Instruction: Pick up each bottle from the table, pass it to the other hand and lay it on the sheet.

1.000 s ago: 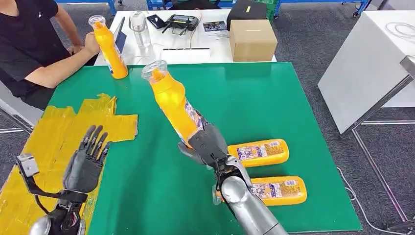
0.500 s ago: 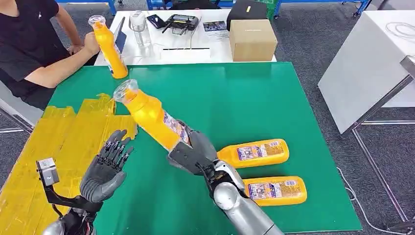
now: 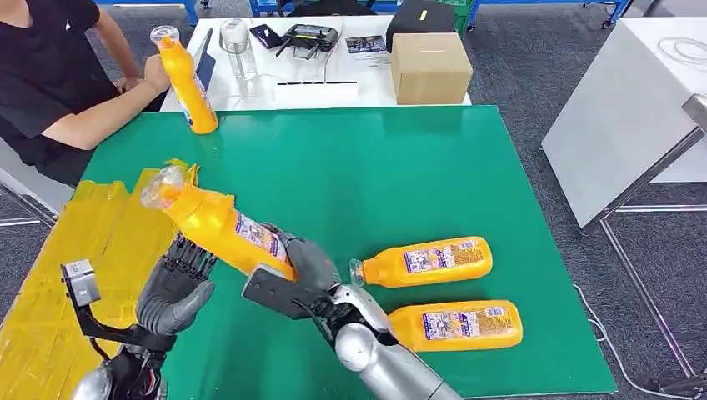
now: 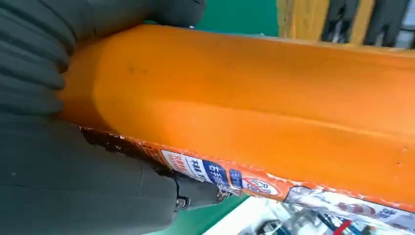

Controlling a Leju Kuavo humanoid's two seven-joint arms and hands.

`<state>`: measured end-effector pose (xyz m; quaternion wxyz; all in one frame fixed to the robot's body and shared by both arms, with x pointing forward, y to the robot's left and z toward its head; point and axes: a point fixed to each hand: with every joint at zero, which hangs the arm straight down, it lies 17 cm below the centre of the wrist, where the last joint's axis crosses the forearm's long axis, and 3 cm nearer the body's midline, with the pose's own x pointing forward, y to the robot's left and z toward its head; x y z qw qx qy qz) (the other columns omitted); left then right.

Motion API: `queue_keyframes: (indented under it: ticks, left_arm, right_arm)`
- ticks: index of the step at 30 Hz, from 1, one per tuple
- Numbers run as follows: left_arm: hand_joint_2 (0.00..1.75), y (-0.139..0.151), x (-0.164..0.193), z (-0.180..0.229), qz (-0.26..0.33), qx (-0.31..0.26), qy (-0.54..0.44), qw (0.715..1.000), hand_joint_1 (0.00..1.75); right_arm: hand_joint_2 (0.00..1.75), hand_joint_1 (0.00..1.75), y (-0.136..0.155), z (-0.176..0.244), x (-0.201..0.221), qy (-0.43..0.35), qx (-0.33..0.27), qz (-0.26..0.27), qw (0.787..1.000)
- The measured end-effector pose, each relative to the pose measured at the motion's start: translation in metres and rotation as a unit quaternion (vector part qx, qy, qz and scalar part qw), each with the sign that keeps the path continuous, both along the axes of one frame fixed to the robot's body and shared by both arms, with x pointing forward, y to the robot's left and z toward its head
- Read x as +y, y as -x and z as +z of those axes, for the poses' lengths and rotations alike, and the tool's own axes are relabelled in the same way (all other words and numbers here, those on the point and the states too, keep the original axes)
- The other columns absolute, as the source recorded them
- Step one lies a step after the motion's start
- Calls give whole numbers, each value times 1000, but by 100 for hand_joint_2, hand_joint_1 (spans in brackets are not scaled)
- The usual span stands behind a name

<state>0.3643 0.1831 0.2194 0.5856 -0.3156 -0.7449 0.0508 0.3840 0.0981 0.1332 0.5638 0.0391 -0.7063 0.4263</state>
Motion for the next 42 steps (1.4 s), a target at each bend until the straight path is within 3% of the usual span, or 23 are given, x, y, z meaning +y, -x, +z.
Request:
queue_keyframes:
  ticks: [17,18,19,42]
  left_arm:
    - [175,-5,0,-3,-2,9,4,1000,0]
    - [175,-5,0,-3,-2,10,4,1000,143]
    - [175,-5,0,-3,-1,10,6,1000,175]
    - [175,-6,3,-2,1,10,22,1000,175]
  right_arm:
    - [175,175,25,4,36,15,-12,43,999]
    - [175,175,26,3,38,16,-11,45,999]
    - [175,175,26,3,39,16,-10,46,999]
    - [175,175,27,0,43,21,-9,54,998]
